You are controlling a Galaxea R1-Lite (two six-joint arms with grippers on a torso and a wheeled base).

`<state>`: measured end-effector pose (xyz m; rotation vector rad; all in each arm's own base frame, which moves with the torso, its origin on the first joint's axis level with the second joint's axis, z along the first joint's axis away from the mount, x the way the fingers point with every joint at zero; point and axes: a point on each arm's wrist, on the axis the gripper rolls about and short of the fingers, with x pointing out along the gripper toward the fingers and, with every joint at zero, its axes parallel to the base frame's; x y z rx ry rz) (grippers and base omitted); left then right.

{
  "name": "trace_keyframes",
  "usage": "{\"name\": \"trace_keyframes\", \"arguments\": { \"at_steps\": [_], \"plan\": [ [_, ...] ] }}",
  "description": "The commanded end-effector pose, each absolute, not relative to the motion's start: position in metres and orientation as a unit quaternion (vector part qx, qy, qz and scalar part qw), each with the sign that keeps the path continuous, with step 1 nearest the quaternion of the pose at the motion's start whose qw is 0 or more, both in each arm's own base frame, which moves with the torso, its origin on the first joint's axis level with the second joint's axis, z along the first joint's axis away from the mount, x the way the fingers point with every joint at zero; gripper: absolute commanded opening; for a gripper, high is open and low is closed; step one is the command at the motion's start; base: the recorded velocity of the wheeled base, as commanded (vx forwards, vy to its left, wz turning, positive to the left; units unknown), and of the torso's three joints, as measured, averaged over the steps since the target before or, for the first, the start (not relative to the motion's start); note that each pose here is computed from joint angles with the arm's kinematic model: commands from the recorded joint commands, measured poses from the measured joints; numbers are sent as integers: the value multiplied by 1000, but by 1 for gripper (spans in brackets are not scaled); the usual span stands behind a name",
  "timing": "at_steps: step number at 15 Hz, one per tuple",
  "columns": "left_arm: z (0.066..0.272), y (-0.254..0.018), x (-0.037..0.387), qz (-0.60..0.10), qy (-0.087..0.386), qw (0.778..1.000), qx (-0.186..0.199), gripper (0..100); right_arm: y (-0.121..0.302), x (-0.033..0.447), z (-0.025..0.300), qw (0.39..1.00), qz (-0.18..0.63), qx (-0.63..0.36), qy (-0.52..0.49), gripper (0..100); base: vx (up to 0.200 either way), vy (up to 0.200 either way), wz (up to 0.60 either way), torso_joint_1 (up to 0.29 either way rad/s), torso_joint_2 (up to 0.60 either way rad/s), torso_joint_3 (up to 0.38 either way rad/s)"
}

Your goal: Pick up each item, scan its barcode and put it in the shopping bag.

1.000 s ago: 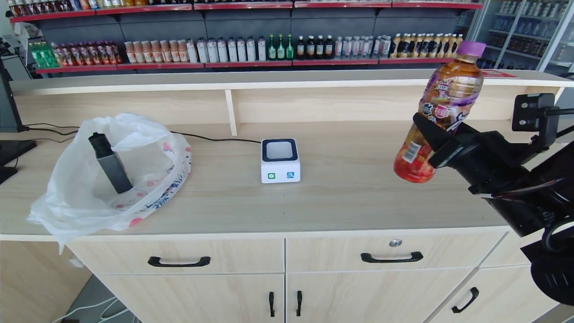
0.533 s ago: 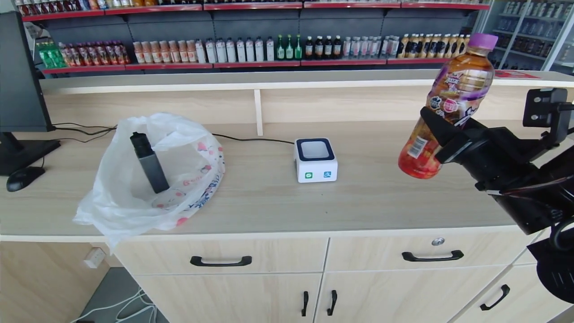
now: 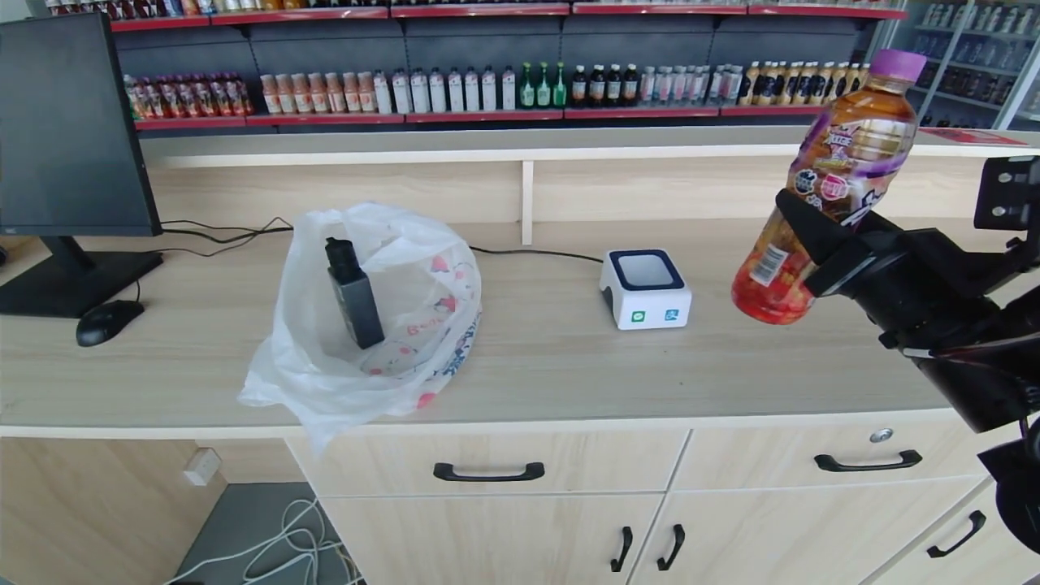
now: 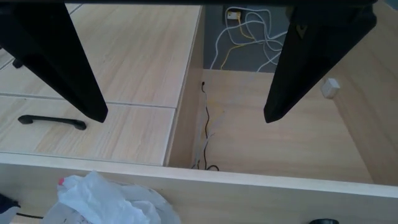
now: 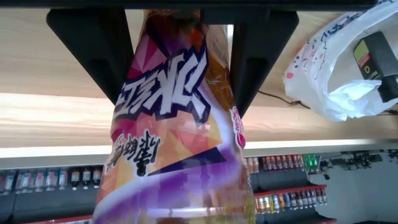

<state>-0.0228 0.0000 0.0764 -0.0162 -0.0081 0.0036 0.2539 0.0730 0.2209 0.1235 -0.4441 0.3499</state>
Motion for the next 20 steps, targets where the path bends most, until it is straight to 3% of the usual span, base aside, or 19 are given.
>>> {"name": "trace_keyframes", "arguments": {
  "at_steps": [1,11,20],
  "plan": [
    [76,0,-23,2,-4,1000,-8,100,72,251,224,957,173,61,-225,0,0,0,0,0,0,0],
    [76,0,-23,2,-4,1000,-7,100,73,252,230,954,175,57,-238,0,60,0,0,-1,1,1],
    [76,0,-23,2,-4,1000,-6,100,89,305,202,920,290,-107,-242,0,0,0,0,0,0,0]
  ]
}}
